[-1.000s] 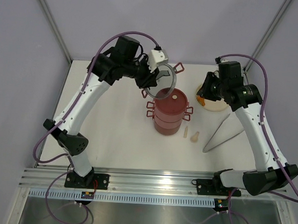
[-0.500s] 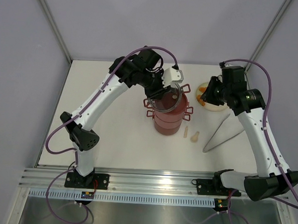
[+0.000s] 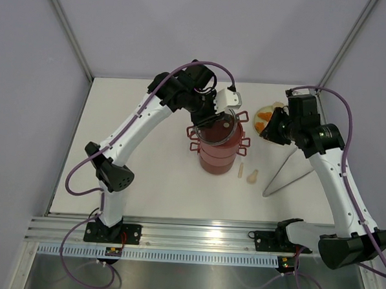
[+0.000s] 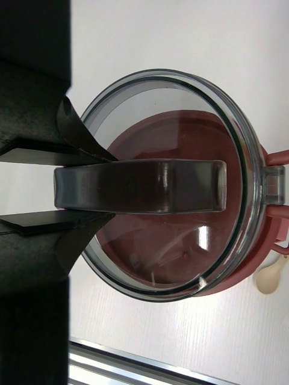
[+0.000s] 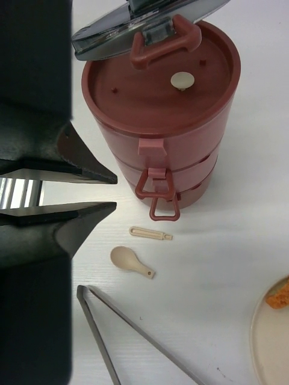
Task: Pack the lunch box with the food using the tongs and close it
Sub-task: Place the box lid in the packing box.
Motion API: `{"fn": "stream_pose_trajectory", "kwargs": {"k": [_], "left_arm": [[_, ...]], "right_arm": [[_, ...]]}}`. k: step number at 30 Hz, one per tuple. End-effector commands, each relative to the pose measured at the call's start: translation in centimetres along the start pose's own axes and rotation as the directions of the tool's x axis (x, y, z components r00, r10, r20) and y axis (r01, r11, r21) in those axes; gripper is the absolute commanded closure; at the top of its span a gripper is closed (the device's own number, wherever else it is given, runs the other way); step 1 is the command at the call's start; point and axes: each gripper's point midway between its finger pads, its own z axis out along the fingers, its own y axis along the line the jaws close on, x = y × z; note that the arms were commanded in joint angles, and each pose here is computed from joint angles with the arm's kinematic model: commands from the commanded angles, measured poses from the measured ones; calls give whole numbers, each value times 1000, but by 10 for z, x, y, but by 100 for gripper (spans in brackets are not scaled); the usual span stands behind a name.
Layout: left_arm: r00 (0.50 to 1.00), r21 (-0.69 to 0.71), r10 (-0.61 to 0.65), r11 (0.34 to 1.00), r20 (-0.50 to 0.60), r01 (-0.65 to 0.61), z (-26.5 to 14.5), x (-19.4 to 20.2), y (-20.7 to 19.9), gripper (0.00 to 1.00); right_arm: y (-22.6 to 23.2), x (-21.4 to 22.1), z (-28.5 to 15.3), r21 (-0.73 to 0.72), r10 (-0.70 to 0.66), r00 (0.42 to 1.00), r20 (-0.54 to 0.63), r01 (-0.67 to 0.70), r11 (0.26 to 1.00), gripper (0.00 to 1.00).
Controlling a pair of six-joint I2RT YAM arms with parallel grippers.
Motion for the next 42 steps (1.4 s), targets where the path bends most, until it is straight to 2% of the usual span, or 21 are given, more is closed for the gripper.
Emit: {"fn": "stream_pose_trajectory", "kwargs": {"k": [1, 3, 4, 9, 18, 23, 32, 38, 42], "left_arm": [[997, -53, 58, 997, 53, -55, -3, -19, 11, 100], [997, -51, 58, 997, 51, -55, -1, -19, 11, 100], [997, -49, 57, 997, 48, -55, 0, -18, 11, 100], [998, -49, 53, 997, 41, -51, 2, -17, 12, 100], [997, -60, 62, 996, 50, -59, 0, -20, 13, 100], [997, -64, 60, 996, 44, -57, 0, -18, 13, 100], [997, -74, 59, 996, 42, -56, -1, -18, 15, 100], [998, -82, 59, 995, 33, -56, 1, -15, 16, 100], [998, -83, 61, 995, 33, -58, 1, -15, 16, 100]], "right_arm": [[14, -8, -4, -85, 35, 998, 48, -31, 996, 75], [26, -13, -8, -152, 57, 996, 76, -45, 987, 73], [35, -18, -8, -203, 62, 993, 99, -41, 978, 68], [53, -43, -14, -291, 140, 971, 195, -79, 953, 58], [67, -57, 2, -346, 200, 962, 184, -127, 930, 50], [67, -60, 12, -340, 214, 963, 162, -149, 928, 52], [81, -54, 17, -406, 224, 969, 106, -164, 899, 64], [79, -50, 14, -396, 231, 969, 88, -179, 901, 65], [67, -44, 15, -337, 210, 974, 83, -170, 926, 63]]}}
